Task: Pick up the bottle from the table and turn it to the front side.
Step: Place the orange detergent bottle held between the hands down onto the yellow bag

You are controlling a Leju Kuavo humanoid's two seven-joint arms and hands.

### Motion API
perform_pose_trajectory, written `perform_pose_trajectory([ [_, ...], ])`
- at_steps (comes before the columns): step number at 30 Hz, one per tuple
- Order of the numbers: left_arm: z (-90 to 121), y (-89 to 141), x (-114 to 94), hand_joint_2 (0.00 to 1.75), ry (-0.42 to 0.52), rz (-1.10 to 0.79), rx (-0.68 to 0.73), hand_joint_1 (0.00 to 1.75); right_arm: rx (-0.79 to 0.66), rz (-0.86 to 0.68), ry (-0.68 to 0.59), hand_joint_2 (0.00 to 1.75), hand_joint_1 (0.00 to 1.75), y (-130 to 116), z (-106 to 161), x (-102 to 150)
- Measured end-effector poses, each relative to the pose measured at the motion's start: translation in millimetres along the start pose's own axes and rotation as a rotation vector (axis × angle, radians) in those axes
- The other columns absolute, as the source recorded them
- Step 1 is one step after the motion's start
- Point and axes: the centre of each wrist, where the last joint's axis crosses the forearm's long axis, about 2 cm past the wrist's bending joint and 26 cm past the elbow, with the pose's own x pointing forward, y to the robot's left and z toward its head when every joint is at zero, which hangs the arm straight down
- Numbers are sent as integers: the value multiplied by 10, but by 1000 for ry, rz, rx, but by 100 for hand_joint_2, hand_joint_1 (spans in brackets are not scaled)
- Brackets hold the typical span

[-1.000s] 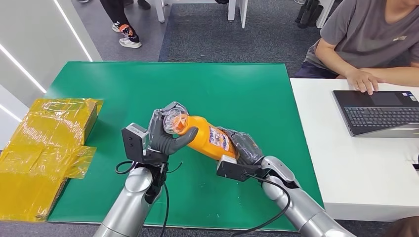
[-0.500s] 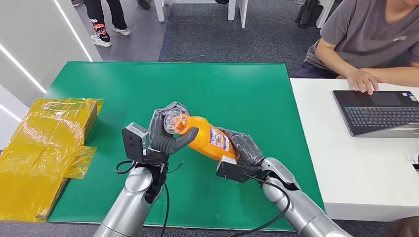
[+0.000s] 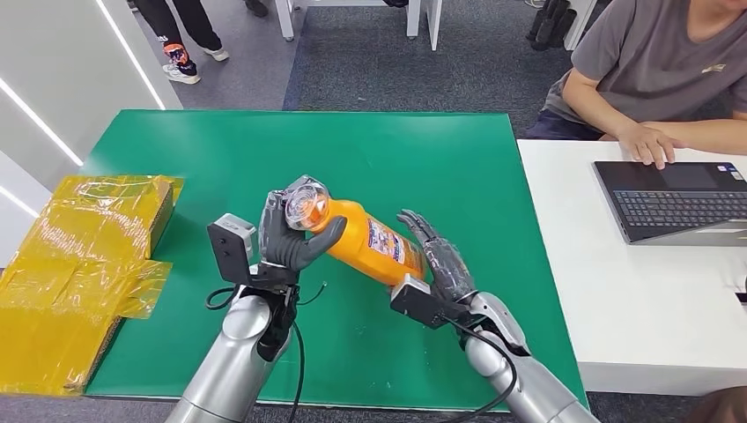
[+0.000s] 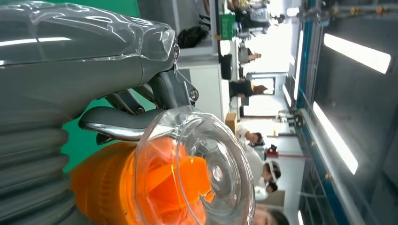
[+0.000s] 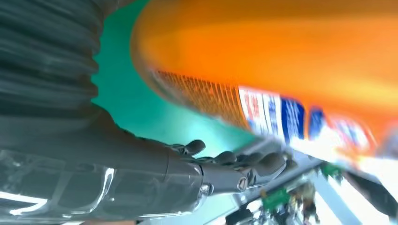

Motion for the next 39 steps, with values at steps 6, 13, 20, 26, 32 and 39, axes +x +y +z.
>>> perform_pose_trajectory([
  [6,11,34,48,175,-14,1,79,175,-189,-118,-47,175,0,55,-38,296],
  [13,82,37,119,175,-28,1,133,175,-314,-167,-98,175,0,143,61,576],
  [20,161,149,208,175,-58,-58,206,175,-437,-237,-152,175,0,166,180,831],
  [26,206,327,307,175,-81,-122,260,175,-523,-282,-175,175,0,176,282,1052],
  [32,232,428,363,175,-93,-218,292,175,-548,-284,-182,175,0,171,315,1142],
  [39,582,941,446,175,-62,-551,343,175,-589,-285,-157,175,0,220,485,1254],
])
